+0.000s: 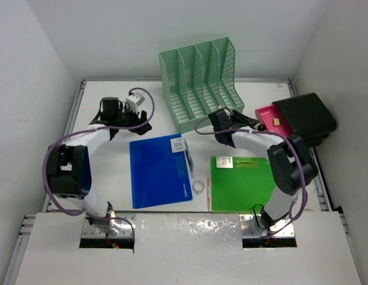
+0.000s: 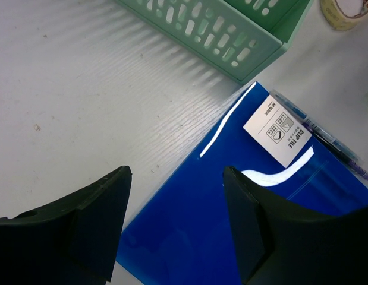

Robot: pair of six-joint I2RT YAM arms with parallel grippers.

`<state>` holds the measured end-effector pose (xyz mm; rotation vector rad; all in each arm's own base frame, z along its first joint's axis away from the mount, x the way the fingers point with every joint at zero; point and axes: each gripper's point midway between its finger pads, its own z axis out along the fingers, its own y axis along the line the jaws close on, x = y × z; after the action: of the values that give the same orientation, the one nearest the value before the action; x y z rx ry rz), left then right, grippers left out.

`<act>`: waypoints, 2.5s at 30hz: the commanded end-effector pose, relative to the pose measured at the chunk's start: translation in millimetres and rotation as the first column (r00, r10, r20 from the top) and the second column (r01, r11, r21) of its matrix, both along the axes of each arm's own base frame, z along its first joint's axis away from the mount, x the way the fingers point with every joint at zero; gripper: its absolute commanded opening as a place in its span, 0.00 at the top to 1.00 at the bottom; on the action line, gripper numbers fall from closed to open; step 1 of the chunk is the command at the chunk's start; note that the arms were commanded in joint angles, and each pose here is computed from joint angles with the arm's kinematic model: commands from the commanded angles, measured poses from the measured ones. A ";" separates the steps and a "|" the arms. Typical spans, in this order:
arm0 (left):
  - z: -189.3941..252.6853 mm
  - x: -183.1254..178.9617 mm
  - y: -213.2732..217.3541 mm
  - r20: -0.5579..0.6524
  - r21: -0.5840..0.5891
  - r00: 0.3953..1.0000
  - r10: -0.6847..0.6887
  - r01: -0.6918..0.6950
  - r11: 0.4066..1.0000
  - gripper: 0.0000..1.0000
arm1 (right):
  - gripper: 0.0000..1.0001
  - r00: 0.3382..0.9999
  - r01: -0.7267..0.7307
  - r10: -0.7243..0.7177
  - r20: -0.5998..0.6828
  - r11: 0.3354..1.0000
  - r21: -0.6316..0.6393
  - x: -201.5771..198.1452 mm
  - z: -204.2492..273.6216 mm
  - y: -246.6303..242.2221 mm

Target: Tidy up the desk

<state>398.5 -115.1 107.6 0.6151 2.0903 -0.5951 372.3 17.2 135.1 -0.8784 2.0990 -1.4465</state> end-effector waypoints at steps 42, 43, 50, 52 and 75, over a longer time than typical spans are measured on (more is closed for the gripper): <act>18.8 11.5 -6.6 0.066 0.012 0.997 -0.041 0.041 0.999 0.39 | 0.84 0.951 0.292 -0.294 0.098 0.956 0.041 28.0 13.4 -111.1; 17.6 11.5 -6.6 0.063 0.012 0.997 -0.041 0.041 0.999 0.39 | 0.84 0.950 0.294 -0.297 0.100 0.955 0.043 28.0 13.7 -111.7; 15.6 11.9 -7.6 0.060 0.012 0.997 -0.047 0.046 0.999 0.39 | 0.72 0.971 0.218 -0.225 0.079 0.972 0.091 33.5 19.0 -79.7; 15.0 12.3 -7.4 0.057 0.012 0.997 -0.049 0.049 0.999 0.39 | 0.62 0.981 0.159 -0.173 0.092 0.977 0.140 35.9 29.1 -54.0; 17.2 11.0 -5.9 0.068 0.029 0.997 -0.047 0.045 0.999 0.39 | 0.59 0.963 0.255 -0.252 -0.099 0.967 0.018 8.7 -53.4 -104.8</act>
<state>400.5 -115.8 99.0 0.6558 2.1172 -0.5922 374.0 -86.6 79.2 -0.7299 2.3961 -1.5283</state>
